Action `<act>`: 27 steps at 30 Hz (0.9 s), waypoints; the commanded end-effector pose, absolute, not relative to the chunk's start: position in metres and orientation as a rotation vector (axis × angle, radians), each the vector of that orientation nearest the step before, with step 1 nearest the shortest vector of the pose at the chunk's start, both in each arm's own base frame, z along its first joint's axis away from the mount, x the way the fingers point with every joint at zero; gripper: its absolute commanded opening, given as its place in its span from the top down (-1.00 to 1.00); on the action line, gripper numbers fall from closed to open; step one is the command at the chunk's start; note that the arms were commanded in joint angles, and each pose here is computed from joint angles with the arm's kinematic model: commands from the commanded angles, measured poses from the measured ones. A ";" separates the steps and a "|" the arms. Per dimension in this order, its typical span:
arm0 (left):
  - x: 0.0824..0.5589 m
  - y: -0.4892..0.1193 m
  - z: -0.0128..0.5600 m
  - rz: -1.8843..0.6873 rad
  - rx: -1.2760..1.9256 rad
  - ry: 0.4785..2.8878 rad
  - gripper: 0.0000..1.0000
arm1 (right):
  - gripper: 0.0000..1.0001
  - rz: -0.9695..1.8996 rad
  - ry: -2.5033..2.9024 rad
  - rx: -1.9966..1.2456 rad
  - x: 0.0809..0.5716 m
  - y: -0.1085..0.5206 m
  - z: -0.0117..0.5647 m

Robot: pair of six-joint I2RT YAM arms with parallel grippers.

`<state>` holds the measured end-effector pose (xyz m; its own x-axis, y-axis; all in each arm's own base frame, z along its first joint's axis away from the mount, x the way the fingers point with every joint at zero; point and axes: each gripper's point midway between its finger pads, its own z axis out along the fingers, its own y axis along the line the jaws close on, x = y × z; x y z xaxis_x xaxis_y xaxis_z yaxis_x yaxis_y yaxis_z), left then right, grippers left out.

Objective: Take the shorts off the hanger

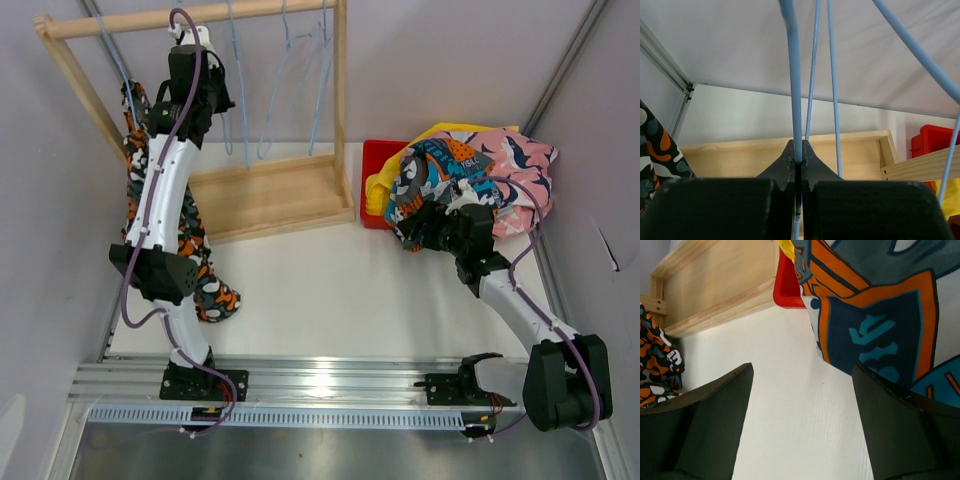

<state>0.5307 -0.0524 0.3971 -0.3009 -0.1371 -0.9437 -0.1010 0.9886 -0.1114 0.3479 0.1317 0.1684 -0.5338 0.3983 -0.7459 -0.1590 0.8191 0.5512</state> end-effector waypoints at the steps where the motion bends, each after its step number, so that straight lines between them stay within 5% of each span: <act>1: 0.514 -0.047 0.426 -0.084 -0.201 1.805 0.90 | -0.72 0.689 1.999 0.155 0.347 0.132 0.173; 11: 0.436 -0.051 0.459 -0.128 -0.142 1.749 -0.17 | -0.73 0.713 1.979 0.143 0.333 0.139 0.181; 27: 0.354 -0.012 0.501 -0.009 -0.122 1.665 -0.55 | -0.72 0.714 1.974 0.145 0.306 0.137 0.177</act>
<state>0.3587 -0.0334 0.5128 -0.0634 -0.1238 -0.9903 0.0029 0.9923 -0.1242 0.3077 0.1385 0.1718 -0.5208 0.3761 -0.7664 -0.1960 0.8211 0.5361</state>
